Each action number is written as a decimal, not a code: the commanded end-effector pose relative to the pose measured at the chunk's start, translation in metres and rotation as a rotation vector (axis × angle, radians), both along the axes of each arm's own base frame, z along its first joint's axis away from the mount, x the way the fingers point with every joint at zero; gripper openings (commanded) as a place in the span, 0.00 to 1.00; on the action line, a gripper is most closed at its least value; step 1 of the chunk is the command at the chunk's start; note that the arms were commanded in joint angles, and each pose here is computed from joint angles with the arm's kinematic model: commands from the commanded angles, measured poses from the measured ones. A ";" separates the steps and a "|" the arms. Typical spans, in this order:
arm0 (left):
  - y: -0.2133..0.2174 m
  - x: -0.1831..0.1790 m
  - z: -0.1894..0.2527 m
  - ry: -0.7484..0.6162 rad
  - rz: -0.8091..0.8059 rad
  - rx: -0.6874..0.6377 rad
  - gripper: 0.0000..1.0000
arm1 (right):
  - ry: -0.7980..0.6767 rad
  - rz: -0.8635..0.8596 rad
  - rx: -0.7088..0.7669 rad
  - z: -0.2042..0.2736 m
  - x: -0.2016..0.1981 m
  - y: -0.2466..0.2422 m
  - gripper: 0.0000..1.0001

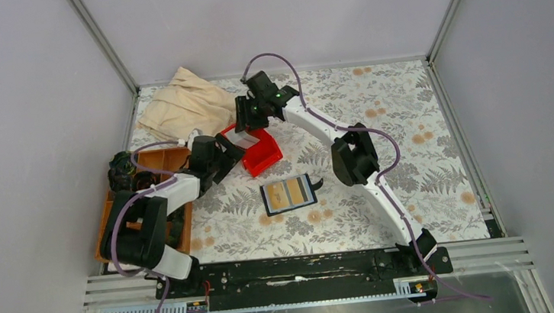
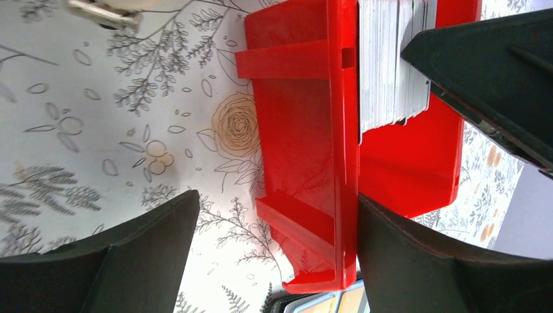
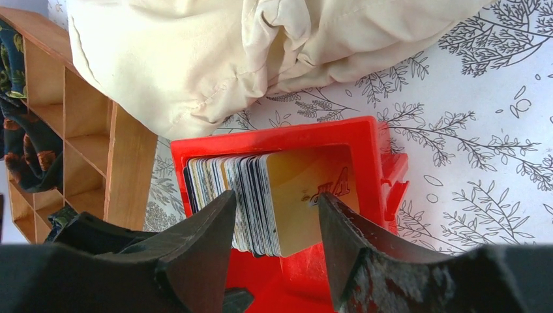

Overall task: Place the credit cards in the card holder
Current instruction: Adjust the storage box at the center of the board, then pick up the credit card from the storage box.

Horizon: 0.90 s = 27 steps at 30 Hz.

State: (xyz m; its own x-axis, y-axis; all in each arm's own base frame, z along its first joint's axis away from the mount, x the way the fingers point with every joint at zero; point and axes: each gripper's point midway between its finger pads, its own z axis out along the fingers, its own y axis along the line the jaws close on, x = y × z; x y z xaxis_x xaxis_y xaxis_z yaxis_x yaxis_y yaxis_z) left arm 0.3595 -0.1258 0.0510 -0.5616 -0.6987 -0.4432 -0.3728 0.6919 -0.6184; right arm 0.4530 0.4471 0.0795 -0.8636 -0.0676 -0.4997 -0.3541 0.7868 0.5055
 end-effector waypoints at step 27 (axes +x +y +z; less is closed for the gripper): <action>-0.016 0.017 0.005 -0.044 -0.067 -0.060 0.84 | -0.023 0.057 -0.115 0.023 -0.030 -0.018 0.25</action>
